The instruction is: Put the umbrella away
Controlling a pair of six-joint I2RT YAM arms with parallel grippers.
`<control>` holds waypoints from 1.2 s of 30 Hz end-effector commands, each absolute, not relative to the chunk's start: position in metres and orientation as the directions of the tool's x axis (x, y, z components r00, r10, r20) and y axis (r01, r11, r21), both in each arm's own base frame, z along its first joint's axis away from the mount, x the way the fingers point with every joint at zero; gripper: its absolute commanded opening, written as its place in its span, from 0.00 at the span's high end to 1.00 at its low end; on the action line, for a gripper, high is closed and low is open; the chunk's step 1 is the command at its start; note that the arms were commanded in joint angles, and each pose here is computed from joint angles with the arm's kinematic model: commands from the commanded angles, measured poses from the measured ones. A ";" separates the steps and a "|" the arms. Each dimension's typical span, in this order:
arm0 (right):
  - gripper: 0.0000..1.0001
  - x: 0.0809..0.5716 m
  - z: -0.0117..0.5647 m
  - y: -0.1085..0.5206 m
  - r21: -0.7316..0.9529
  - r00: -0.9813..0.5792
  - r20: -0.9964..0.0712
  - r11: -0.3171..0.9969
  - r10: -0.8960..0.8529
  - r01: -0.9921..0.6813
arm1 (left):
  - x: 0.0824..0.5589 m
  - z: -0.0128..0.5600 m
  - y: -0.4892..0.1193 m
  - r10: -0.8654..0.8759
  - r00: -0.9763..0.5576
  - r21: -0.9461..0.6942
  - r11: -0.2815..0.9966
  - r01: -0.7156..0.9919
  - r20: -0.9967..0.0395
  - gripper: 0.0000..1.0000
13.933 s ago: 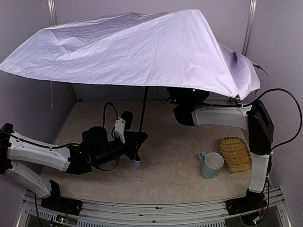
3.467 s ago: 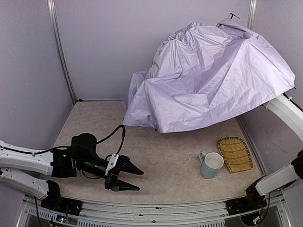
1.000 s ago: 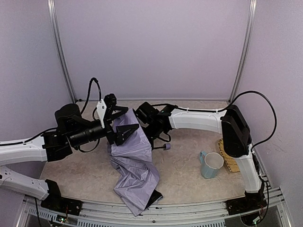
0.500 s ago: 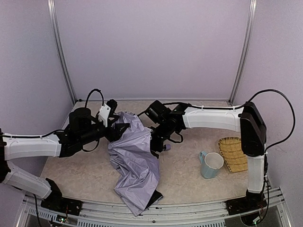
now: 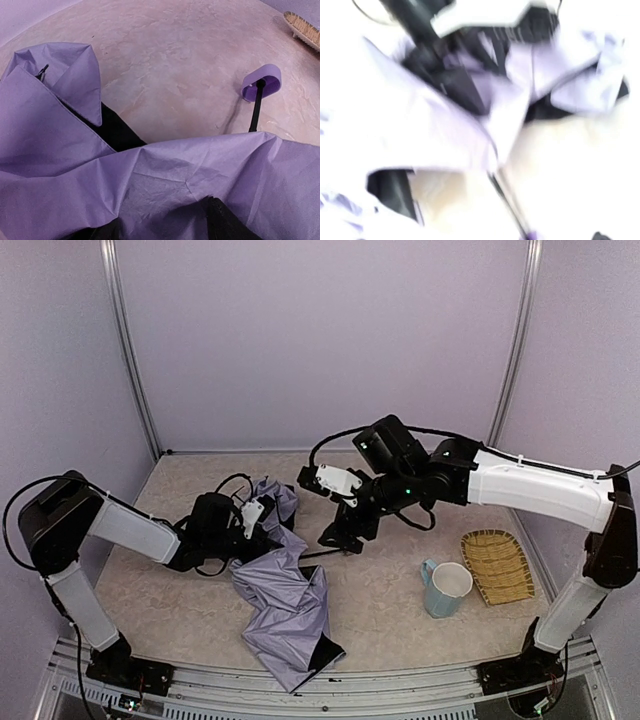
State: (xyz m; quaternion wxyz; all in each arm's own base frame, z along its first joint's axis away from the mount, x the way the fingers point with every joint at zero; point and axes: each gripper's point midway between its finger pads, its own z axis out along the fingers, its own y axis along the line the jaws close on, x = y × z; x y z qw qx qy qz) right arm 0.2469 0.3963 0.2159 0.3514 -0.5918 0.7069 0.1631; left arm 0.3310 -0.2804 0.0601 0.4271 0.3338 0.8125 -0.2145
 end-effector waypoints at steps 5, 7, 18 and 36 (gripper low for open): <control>0.04 0.170 0.149 0.473 -0.333 0.321 -0.555 -0.148 -0.767 -0.931 | 0.325 0.052 -0.293 0.349 -0.445 -0.139 0.638 0.757 -0.825 0.42; 0.05 0.176 0.130 0.485 -0.358 0.338 -0.512 -0.162 -0.790 -0.920 | 0.324 0.053 -0.293 0.354 -0.440 -0.135 0.633 0.762 -0.825 0.42; 0.55 0.237 0.141 0.508 -0.615 0.358 -0.448 -0.008 -0.819 -0.789 | 0.318 0.054 -0.297 0.361 -0.428 -0.144 0.601 0.786 -0.829 0.41; 1.00 0.229 0.249 0.483 -0.380 0.141 -0.734 0.229 -0.665 -0.896 | 0.287 0.216 -0.295 0.131 -0.051 0.028 0.537 0.843 -0.990 0.27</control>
